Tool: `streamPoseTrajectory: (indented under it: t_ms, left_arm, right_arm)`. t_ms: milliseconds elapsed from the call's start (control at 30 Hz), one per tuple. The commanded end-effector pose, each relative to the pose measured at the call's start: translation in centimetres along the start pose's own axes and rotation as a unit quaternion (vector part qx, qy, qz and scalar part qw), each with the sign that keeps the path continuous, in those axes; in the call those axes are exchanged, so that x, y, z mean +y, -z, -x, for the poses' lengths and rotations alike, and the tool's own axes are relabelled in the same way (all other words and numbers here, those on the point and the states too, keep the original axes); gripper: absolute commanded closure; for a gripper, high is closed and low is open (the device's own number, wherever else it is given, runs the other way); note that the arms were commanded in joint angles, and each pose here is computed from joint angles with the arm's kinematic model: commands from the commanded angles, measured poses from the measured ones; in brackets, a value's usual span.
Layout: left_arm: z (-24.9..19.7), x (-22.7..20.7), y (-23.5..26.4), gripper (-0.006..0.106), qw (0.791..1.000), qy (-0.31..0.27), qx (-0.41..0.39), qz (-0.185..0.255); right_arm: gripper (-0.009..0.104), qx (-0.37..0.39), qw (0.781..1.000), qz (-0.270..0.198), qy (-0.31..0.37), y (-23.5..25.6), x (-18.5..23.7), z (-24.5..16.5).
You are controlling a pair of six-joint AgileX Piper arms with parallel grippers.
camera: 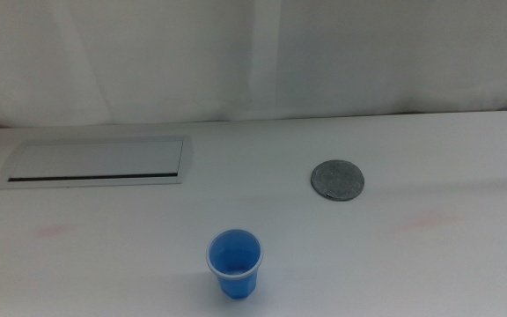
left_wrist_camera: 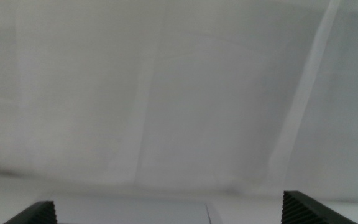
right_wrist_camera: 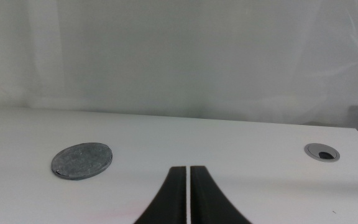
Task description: Place an empty cup on a cup mat.
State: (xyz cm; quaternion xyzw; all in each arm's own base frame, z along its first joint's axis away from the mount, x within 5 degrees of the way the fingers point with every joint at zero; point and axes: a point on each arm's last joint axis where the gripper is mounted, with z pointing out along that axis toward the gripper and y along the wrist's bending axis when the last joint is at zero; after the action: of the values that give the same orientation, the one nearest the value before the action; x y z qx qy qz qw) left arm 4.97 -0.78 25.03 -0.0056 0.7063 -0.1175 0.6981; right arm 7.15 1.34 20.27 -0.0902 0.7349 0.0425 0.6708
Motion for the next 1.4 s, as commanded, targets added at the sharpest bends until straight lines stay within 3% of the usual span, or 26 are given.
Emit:
streamPoseTrajectory:
  t_ms: [0,167,333,467,833,1033,1233,1367]
  left_arm:
    - [1.5,-0.3,0.1,0.009,0.998,-0.003,0.055,0.006]
    - [4.9,-1.1,-0.9,0.009,0.99,-0.004,0.137,0.008]
    - [7.5,-2.7,-3.4,0.009,0.983,0.026,0.176,-0.041]
    - [9.4,-3.9,-5.7,0.009,0.976,0.009,0.2,-0.088]
    - [10.3,-5.4,-13.6,0.011,0.906,0.023,0.407,-0.113]
    - [7.9,-7.9,-16.2,0.011,0.871,0.002,0.483,-0.092]
    - [4.2,-11.4,-17.3,0.011,0.849,-0.055,0.525,-0.004]
    - [1.6,-14.4,-17.6,0.011,0.838,-0.056,0.542,-0.007]
  right_arm:
    - [0.098,0.019,1.0,0.0,0.005,-0.1,0.1,-1.3]
    - [0.098,0.019,1.0,0.0,0.005,-0.1,0.1,-1.3]
    - [0.098,0.019,1.0,0.0,0.005,-0.1,0.1,-1.3]
    - [0.098,0.019,1.0,0.0,0.005,-0.1,0.1,-1.3]
    - [0.098,0.019,1.0,0.0,0.005,-0.1,0.1,-1.3]
    - [0.098,0.019,1.0,0.0,0.005,-0.1,0.1,-1.3]
    - [0.098,0.019,1.0,0.0,0.005,-0.1,0.1,-1.3]
    - [0.098,0.019,1.0,0.0,0.005,-0.1,0.1,-1.3]
